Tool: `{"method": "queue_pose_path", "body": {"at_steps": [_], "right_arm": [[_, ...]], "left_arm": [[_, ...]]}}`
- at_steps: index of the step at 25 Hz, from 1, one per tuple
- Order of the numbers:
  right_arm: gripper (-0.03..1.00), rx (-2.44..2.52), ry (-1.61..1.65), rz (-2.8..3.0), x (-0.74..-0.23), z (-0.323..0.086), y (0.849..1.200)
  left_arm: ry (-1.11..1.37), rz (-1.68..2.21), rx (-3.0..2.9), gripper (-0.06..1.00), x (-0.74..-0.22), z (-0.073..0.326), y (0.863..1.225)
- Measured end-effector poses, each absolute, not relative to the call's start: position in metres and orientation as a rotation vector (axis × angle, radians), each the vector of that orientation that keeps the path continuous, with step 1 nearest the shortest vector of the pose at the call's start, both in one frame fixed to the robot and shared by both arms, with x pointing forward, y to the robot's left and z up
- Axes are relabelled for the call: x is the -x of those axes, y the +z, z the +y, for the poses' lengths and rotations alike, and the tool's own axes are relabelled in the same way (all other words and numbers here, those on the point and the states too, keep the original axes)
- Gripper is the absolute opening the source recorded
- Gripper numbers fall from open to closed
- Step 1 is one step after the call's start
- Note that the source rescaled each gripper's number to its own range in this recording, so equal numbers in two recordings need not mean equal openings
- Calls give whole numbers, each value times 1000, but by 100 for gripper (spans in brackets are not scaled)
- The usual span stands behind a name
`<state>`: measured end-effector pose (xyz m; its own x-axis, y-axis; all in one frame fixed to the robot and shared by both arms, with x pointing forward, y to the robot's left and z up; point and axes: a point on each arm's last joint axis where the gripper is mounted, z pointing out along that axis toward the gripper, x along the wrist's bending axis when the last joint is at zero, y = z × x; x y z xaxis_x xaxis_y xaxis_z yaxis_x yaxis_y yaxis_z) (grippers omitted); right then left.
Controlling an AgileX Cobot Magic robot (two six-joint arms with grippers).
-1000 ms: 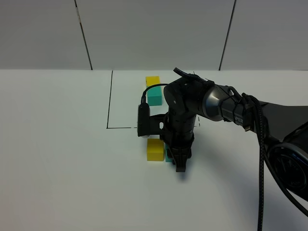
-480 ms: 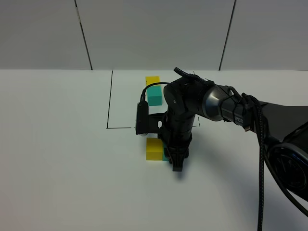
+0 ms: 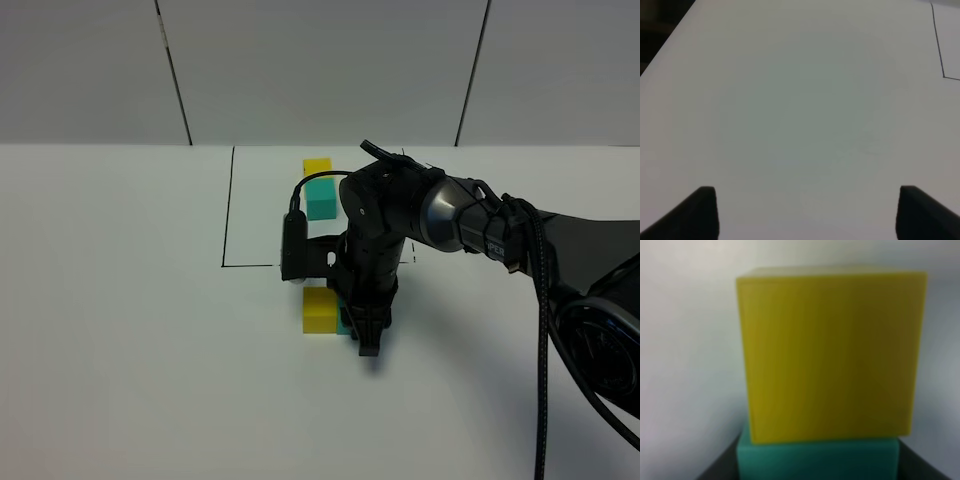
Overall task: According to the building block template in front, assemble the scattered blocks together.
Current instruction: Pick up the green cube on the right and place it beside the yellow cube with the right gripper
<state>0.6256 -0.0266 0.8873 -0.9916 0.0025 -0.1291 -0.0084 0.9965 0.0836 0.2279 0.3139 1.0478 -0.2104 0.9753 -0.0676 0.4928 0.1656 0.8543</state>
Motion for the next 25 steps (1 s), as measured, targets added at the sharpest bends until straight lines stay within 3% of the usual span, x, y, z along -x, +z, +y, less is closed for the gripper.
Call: {"method": "queue_pose_path", "body": {"at_steps": [8,10,15,16,19,25], "right_arm": [[19,35,132,3011,-625,-26,887],[32,38,144,2998,-626,-25,888],[86,31,186,2962,-630,-23,889],[92,25,192,2960,-630,-22,889],[100,0,202,2962,-629,-22,890],[100,-18,211,2960,-626,-18,895]], "left_arm": [[951,1797,-1395,60,-228,314,1048],[951,1797,-1395,60,-228,314,1048],[951,1797,-1395,60,-228,314,1048],[951,1797,-1395,60,-228,314,1048],[951,1797,-1395,60,-228,314,1048],[950,1798,-1394,60,-228,314,1048]]}}
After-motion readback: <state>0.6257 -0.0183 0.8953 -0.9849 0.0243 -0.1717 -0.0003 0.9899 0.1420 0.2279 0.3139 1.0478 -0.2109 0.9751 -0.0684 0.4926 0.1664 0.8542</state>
